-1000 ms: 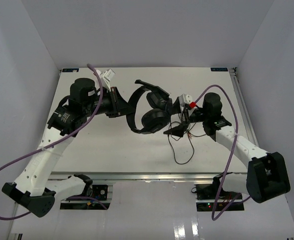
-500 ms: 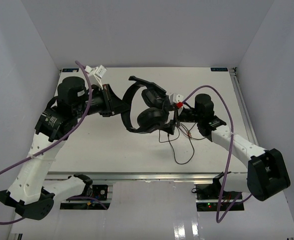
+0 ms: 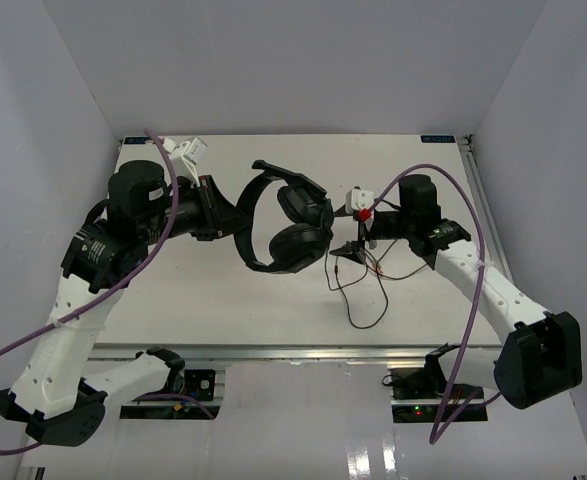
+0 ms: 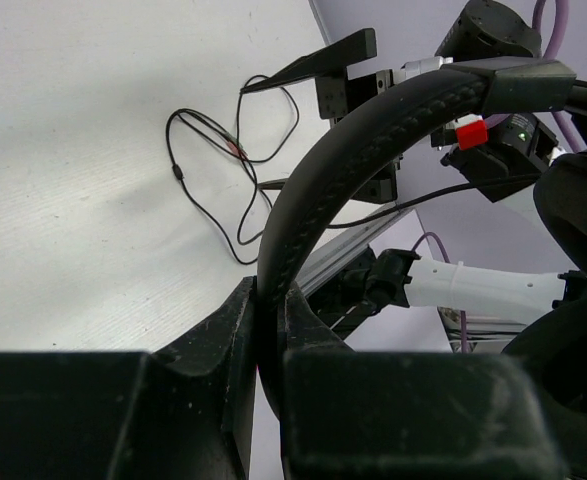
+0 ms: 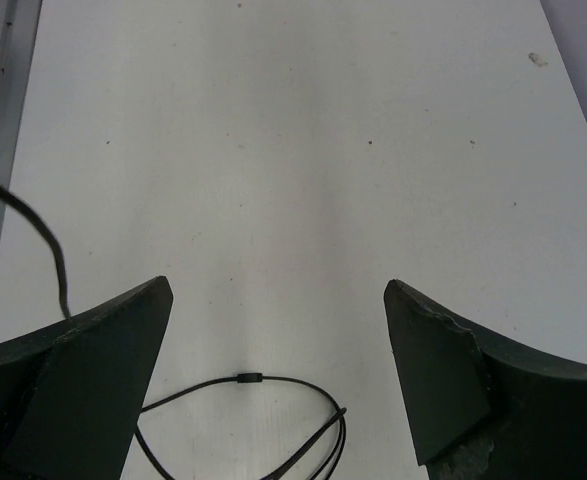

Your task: Wrap the headphones

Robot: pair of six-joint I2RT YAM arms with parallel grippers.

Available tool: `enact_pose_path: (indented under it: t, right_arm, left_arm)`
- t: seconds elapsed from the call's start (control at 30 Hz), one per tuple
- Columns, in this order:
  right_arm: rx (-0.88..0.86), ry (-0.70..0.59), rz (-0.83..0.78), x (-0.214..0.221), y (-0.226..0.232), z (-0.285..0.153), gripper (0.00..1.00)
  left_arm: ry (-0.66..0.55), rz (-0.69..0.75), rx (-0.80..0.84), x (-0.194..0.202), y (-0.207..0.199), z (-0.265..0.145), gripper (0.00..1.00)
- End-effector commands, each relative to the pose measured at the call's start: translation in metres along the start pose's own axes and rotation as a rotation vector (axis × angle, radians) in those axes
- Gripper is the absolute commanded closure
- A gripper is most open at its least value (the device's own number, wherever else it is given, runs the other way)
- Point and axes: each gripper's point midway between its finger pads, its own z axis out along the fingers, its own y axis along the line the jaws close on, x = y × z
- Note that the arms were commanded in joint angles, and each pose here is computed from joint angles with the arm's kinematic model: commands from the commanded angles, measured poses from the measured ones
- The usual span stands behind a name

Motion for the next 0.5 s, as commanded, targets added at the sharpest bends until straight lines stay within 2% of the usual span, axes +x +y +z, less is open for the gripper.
enact_pose_path:
  t: [0.0,0.1,0.13,0.23,0.33,0.4,0.47]
  right_arm:
    - [-0.114,0.001,-0.105,-0.011,0.018,-0.014,0.05]
    - [-0.196,-0.006,-0.155,-0.010,0.036,-0.018,0.06]
    - [-0.255,-0.054,-0.154,-0.015,0.049,-0.018,0.06]
    - [-0.378,-0.076,-0.094,-0.015,0.081,-0.017,0.06]
    - [-0.325,-0.092,-0.093,-0.015,0.073,0.000,0.10]
    - [-0.265,-0.079,0.012,-0.007,0.079,0.005,0.10]
    - [-0.233,-0.105,0.005,-0.011,0.076,0.011,0.10]
  left_arm:
    - [-0.062,0.029,0.033,-0.012,-0.013,-0.014,1.00]
    - [-0.064,0.030,0.035,-0.011,-0.014,-0.015,1.00]
    - [-0.063,0.029,0.033,-0.011,-0.013,-0.014,1.00]
    - [-0.068,0.031,0.034,-0.012,-0.014,-0.015,1.00]
    - [-0.082,0.032,0.051,-0.016,-0.018,-0.015,1.00]
    - [-0.080,0.024,0.064,-0.016,-0.020,-0.015,1.00]
    - [-0.086,0.022,0.079,-0.017,-0.023,-0.014,1.00]
